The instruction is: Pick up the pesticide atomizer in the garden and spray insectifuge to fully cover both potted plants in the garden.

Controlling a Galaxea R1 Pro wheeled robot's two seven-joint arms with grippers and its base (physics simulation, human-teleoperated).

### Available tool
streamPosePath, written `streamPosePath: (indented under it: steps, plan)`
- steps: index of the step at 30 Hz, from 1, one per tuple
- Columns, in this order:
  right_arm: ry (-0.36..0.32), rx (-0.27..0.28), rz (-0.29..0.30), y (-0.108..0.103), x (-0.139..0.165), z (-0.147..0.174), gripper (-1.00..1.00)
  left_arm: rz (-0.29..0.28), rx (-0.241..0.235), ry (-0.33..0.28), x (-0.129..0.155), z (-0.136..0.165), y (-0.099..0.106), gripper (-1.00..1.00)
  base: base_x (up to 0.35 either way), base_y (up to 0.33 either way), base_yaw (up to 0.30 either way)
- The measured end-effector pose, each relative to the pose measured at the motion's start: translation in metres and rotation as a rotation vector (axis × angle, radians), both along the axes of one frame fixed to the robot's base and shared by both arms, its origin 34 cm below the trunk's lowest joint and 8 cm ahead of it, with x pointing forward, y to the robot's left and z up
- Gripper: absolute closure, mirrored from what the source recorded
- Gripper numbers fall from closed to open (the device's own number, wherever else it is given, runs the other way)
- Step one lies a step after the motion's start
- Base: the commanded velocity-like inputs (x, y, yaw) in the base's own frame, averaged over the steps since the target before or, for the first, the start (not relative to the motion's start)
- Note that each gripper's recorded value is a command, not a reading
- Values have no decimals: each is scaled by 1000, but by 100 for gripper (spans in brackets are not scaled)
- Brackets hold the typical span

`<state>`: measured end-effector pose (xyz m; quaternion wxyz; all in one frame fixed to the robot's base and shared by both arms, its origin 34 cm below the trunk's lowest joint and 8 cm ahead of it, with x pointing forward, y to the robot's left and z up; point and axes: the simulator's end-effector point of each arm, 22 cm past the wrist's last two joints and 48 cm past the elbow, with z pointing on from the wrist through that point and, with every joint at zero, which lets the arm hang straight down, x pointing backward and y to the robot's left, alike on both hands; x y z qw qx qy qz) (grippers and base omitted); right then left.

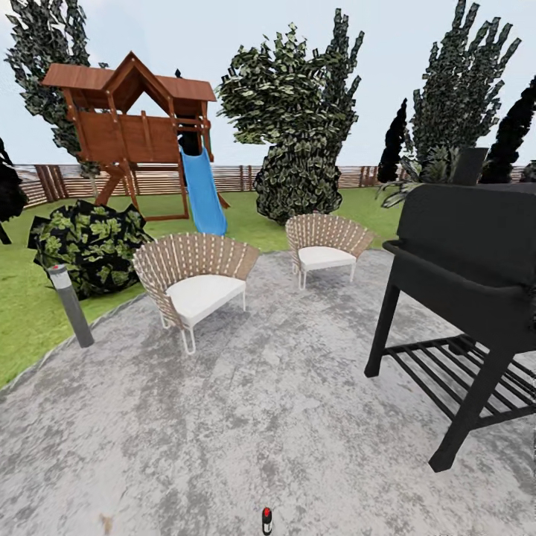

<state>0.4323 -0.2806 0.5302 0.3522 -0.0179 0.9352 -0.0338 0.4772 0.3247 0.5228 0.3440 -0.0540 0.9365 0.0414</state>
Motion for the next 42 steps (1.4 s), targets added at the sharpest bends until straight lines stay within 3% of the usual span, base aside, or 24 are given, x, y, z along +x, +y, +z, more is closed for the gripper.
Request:
streamPosePath:
  steps: [12,42]
  plan:
    - [0,0,0,0,0,0,-100,1,-1,0,0,0,0,-100,214,240,-300]
    - [25,0,-2,0,-7,-7,-100,2,-3,25,-8,-9,-1,-100,6,5,-253]
